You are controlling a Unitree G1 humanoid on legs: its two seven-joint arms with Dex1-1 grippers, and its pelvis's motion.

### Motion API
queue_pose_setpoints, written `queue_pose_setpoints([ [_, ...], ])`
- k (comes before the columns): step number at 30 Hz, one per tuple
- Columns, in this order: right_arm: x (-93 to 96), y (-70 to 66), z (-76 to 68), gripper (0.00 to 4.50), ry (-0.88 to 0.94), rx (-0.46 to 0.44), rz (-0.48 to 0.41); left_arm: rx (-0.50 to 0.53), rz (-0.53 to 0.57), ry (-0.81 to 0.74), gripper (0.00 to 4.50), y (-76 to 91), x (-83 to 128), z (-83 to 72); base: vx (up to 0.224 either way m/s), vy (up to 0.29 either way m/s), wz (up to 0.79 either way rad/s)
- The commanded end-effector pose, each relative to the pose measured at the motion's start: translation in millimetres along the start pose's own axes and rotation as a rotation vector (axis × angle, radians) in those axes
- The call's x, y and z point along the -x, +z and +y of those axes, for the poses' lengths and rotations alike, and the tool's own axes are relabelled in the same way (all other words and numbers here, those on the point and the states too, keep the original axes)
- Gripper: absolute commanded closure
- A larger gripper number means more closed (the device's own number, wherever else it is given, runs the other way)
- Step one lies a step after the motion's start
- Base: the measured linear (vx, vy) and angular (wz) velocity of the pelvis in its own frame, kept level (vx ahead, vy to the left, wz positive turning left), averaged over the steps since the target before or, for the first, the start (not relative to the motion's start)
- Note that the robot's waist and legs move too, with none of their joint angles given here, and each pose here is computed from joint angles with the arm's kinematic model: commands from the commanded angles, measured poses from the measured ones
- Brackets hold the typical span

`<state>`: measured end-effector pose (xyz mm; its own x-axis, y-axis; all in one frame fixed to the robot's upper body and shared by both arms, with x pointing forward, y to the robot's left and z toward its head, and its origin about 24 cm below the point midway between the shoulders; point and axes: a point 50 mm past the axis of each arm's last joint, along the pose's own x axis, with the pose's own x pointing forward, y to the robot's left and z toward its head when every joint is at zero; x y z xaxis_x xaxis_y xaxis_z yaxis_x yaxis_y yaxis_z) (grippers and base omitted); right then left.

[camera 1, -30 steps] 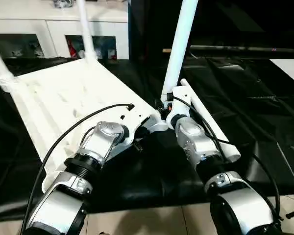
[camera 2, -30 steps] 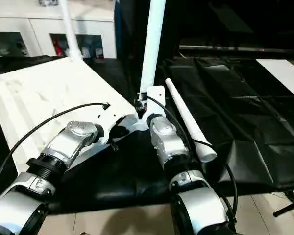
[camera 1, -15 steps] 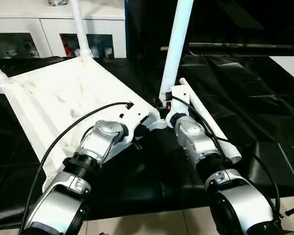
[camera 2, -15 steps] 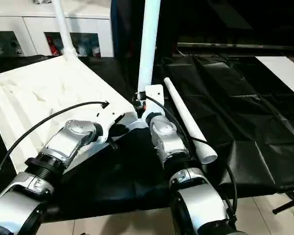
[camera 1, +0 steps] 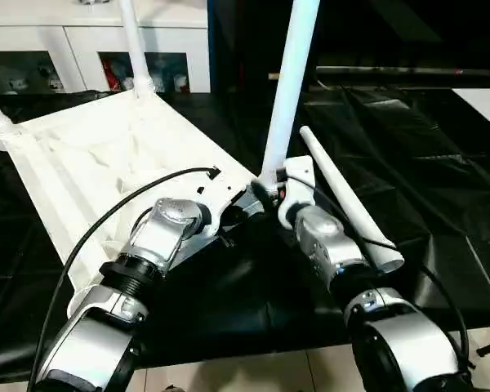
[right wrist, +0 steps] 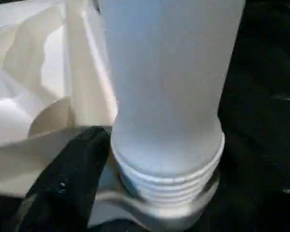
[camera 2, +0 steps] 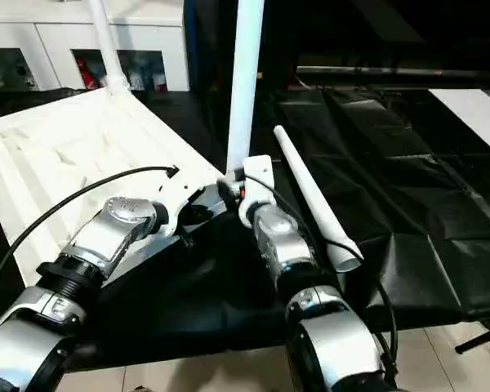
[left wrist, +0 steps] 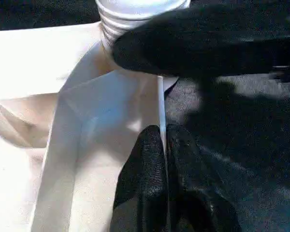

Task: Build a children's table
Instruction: Insert table leg to table base

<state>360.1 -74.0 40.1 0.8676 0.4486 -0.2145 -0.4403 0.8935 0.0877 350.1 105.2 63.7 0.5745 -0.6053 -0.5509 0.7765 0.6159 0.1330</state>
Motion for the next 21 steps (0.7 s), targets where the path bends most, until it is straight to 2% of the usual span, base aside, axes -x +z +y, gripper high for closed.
queue_pose_setpoints([
  [1,6.5,9.0,1.0,0.51,0.124,0.066,-0.026,-0.076,-0.057,-0.033,4.50,8.8,7.2,0.5,0.000,0.000,0.00],
  [3,7.3,9.4,0.8,0.44,0.131,0.070,-0.027,-0.080,-0.060,-0.037,4.50,8.9,7.4,0.3,0.000,0.000,0.00],
  [6,32.3,15.6,-10.4,0.44,0.229,0.107,-0.030,-0.082,-0.093,-0.053,4.50,6.8,14.9,1.6,0.000,0.000,0.00],
  [10,51.8,20.3,-17.4,0.44,0.231,0.102,-0.048,-0.072,-0.129,-0.019,4.50,5.8,19.4,3.6,0.000,0.000,0.00],
  [13,61.0,23.7,-20.7,0.44,0.196,0.088,-0.073,-0.075,-0.178,0.021,4.50,8.3,21.2,4.6,0.000,0.000,0.00],
  [15,76.7,26.8,-27.8,0.44,0.079,0.075,-0.114,-0.063,-0.235,0.117,4.50,13.6,23.8,8.8,0.000,0.000,0.00],
  [18,83.3,25.0,-29.1,0.44,0.030,0.077,-0.101,-0.048,-0.283,0.146,4.50,18.5,27.9,11.4,0.000,0.000,0.00],
  [21,90.9,18.5,-30.4,0.44,-0.007,0.054,-0.074,-0.012,-0.286,0.176,4.50,19.5,30.5,14.5,0.000,0.000,0.00],
])
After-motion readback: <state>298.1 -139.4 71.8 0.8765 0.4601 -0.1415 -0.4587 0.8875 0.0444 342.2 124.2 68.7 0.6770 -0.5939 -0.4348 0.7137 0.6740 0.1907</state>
